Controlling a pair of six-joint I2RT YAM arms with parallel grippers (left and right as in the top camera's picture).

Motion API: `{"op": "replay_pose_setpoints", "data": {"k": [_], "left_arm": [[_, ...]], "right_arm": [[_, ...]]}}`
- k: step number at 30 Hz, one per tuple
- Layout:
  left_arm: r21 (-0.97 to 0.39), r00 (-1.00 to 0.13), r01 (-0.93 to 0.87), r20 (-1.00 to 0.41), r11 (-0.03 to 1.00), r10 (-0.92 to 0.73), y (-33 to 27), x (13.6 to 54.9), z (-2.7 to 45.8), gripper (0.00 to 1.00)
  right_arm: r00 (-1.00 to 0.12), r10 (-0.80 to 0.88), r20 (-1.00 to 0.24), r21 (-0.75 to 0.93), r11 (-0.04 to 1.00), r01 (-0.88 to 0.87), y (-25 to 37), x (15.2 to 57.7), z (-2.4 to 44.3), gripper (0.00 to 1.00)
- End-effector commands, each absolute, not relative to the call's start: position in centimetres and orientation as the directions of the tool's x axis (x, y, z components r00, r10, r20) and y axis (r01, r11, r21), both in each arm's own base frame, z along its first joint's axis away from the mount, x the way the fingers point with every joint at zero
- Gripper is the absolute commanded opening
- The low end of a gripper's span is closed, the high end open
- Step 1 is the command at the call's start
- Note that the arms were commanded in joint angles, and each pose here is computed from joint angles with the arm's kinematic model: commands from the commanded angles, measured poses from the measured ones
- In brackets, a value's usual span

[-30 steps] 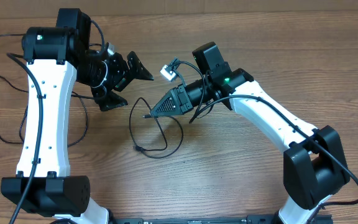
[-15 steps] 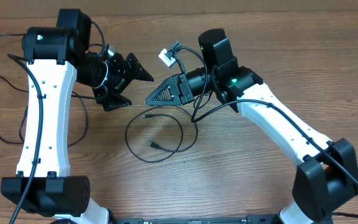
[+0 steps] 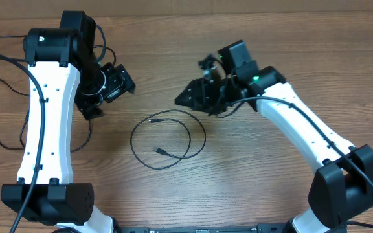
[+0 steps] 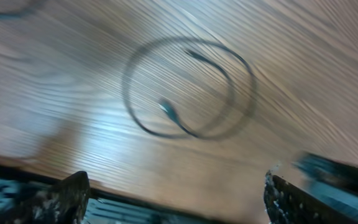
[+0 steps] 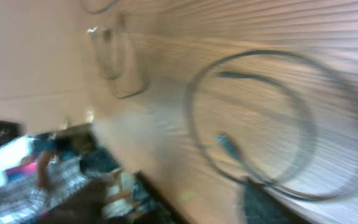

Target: Untangle cables

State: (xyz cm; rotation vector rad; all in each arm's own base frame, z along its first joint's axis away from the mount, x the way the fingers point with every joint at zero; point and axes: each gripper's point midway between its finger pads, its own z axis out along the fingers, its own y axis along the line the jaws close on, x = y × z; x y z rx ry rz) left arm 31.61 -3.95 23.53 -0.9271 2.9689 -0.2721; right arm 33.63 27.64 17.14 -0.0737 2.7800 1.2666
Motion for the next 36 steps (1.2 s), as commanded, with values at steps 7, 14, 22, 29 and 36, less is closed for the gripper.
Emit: {"op": "replay_pose_setpoints", "data": {"k": [7,14,22,29,36], "left_arm": [[-0.059,-0.901,-0.423,0.132,0.904,-0.413,-3.4,29.2,18.7,0.99],[-0.077,-0.910,-0.407,0.128,0.910,-0.395,-3.8,26.7,19.6,0.97],[-0.157,-0.931,-0.318,-0.134,0.935,-0.339,-4.6,24.4,22.1,1.00],[-0.150,-0.899,-0.411,-0.099,0.899,-0.427,-4.7,24.0,16.6,1.00],[-0.070,-0.918,-0.396,-0.010,0.916,-0.397,-5.4,26.2,10.1,0.88]], "right_arm": [[-0.964,0.238,-0.120,0.551,0.823,0.134,18.0,37.4,14.8,1.00],[-0.952,0.268,-0.146,0.511,0.844,0.159,16.6,38.0,14.5,1.00],[-0.952,0.268,-0.149,0.513,0.844,0.157,16.6,38.1,14.5,1.00],[-0.952,0.268,-0.149,0.513,0.844,0.158,16.6,38.1,14.5,1.00],[-0.952,0.268,-0.149,0.513,0.844,0.157,16.6,38.1,14.5,1.00]]}}
